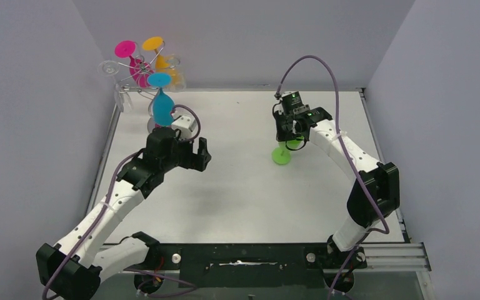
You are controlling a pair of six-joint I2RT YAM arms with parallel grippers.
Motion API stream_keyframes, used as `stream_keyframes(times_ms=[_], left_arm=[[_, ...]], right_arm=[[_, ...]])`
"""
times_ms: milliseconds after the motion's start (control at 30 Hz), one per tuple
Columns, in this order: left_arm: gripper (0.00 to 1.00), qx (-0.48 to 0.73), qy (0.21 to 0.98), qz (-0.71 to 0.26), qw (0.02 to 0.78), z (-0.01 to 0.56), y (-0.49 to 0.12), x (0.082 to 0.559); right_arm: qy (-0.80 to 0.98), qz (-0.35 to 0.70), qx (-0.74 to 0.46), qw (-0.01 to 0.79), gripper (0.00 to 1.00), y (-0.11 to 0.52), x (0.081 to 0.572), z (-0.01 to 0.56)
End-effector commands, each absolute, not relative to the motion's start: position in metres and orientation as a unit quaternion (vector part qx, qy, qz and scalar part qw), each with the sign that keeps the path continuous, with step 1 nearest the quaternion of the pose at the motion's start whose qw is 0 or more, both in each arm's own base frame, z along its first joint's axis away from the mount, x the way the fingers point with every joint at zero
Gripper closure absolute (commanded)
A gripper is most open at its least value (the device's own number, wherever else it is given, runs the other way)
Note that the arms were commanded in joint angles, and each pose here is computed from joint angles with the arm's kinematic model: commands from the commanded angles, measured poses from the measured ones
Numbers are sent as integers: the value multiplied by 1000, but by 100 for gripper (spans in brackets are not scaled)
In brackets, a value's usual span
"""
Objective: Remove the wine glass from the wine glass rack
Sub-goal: Place the wine glass at the center of the board, then pick up the wine glass from the wine rack.
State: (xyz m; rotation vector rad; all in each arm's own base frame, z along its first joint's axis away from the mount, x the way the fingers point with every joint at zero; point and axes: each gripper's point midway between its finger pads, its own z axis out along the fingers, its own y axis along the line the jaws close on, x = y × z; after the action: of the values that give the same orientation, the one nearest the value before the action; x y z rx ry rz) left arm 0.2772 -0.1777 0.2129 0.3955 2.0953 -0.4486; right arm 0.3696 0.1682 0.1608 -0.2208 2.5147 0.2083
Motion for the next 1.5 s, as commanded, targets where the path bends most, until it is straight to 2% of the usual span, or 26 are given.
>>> stream_keyframes(times_ms=[0, 100, 300, 500, 733, 967, 1200, 1233, 1267, 1300, 1333, 1467], left_arm=[[19, 122, 813, -255, 509, 266, -173, 271], [18, 88, 792, -256, 547, 284, -160, 268], [18, 23, 816, -189, 547, 279, -127, 272], [17, 13, 805, -174, 567, 293, -117, 271], [15, -1, 815, -188, 548, 293, -123, 279], [13, -11, 809, -220, 545, 306, -121, 290], [13, -24, 797, -243, 553, 332, -110, 300], [13, -28, 793, -241, 558, 337, -108, 302], [13, -32, 790, -240, 563, 342, -107, 303], [13, -39, 786, -239, 568, 349, -104, 304], [13, -47, 783, -237, 573, 354, -102, 307], [13, -71, 778, -216, 585, 367, -90, 321]], right_arm=[[938, 59, -114, 321, 96, 169, 384, 178], [943, 52, -133, 301, 93, 172, 386, 174], [947, 48, -148, 282, 85, 179, 391, 168], [946, 43, -152, 284, 72, 178, 393, 173], [933, 92, -160, 309, 68, 194, 392, 193], [914, 104, -133, 369, 54, 182, 394, 232], [861, 160, -86, 475, 46, 155, 389, 288], [855, 155, -55, 492, 40, 145, 389, 287], [843, 139, -14, 520, 20, 130, 389, 295], [833, 122, 11, 539, 6, 116, 386, 297], [826, 120, 8, 551, 1, 110, 380, 296], [804, 153, 2, 575, 2, 103, 356, 291]])
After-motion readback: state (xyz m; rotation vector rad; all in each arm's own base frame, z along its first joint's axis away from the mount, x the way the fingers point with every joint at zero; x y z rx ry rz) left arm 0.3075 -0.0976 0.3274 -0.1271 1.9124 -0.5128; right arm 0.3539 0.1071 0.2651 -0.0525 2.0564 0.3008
